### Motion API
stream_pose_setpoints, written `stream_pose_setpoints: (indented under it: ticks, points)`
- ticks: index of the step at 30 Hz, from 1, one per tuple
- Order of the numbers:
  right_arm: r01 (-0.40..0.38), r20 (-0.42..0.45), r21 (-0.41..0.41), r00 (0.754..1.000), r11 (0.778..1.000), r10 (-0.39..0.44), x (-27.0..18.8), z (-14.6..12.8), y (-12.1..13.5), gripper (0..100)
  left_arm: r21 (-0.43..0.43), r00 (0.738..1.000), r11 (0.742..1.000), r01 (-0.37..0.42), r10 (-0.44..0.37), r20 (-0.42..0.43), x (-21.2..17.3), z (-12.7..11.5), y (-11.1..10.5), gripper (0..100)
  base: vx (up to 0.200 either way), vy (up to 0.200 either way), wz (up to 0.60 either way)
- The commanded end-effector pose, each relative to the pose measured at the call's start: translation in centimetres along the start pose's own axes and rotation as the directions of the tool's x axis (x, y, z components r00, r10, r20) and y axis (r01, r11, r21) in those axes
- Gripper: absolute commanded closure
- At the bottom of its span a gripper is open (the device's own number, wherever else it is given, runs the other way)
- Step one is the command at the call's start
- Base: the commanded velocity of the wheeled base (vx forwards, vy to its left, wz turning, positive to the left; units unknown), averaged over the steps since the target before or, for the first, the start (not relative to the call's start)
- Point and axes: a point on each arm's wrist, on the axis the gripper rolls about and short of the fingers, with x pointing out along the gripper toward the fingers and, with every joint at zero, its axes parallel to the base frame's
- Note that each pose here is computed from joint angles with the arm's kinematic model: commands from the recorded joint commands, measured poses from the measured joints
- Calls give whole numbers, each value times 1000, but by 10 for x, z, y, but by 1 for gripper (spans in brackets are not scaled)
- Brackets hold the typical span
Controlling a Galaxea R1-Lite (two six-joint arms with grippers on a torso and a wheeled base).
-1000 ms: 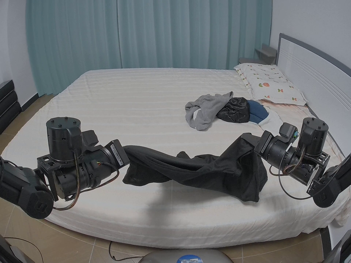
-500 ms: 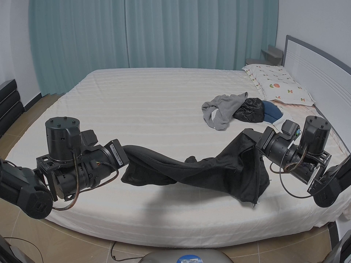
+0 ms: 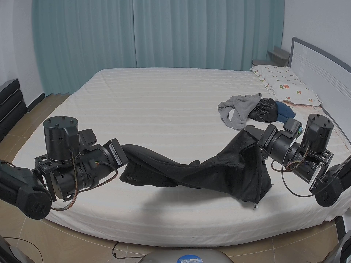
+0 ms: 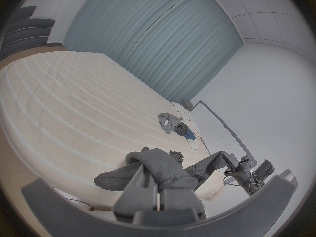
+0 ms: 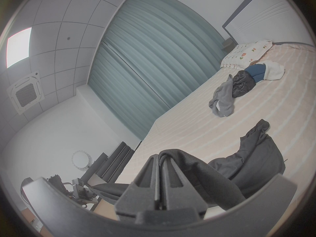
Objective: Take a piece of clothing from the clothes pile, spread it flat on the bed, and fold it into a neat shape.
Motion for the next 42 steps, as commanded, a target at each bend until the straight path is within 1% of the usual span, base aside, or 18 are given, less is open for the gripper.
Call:
stream_pose_setpoints:
  ticks: [1,6,10,13,19,22,25,31,33,35,36,38,39,42]
  points:
    - [-3,-1,0,1000,1000,3,-1,0,1,100,1,1000,1000,-1,1,-1,-3,-1,1,100,0,200,0]
    - [9,3,-2,1000,1000,-9,0,-2,1,100,1,1000,1000,-4,4,-3,-11,-3,3,100,0,200,0]
    - [25,-1,-1,1000,1000,-25,2,-3,-3,100,-1,1000,1000,-15,15,1,-11,-2,6,100,0,200,0]
    - [29,-3,-6,1000,1000,-29,0,-2,-2,100,-3,1000,1000,-24,24,2,-9,-2,8,100,0,200,0]
    - [57,1,-7,998,998,-57,-3,-4,-4,100,-3,999,999,-42,42,-16,-15,-8,13,100,0,0,0]
    - [65,16,-5,998,998,-65,-6,-1,-5,100,-5,998,998,-56,56,-7,-21,-9,15,100,0,0,0]
    - [77,15,-6,997,997,-77,-18,-2,-5,100,-2,997,997,-74,74,-1,-26,-13,17,100,-200,0,0]
    - [73,66,-10,995,997,-72,-50,7,7,100,1,998,999,-54,54,17,-42,-12,13,100,-200,0,0]
    - [63,80,-13,995,998,-62,-56,9,12,100,1,999,999,-49,49,23,-46,-12,13,100,-200,0,0]
    - [42,122,-29,992,999,-39,-77,16,24,100,4,999,999,-38,38,33,-58,-12,12,100,-200,0,0]
    - [42,125,-30,991,999,-38,-80,16,25,100,8,999,999,-35,35,35,-59,-12,12,100,-200,0,0]
    - [30,143,-41,989,999,-24,-91,21,31,100,21,999,999,-25,24,49,-66,-10,10,100,-100,0,0]
    - [18,171,-52,985,998,-9,-101,29,37,100,42,998,999,-12,10,67,-73,-7,7,100,0,0,0]
    - [6,212,-71,977,997,10,-111,42,45,100,82,995,997,-10,2,104,-82,0,2,100,0,0,0]
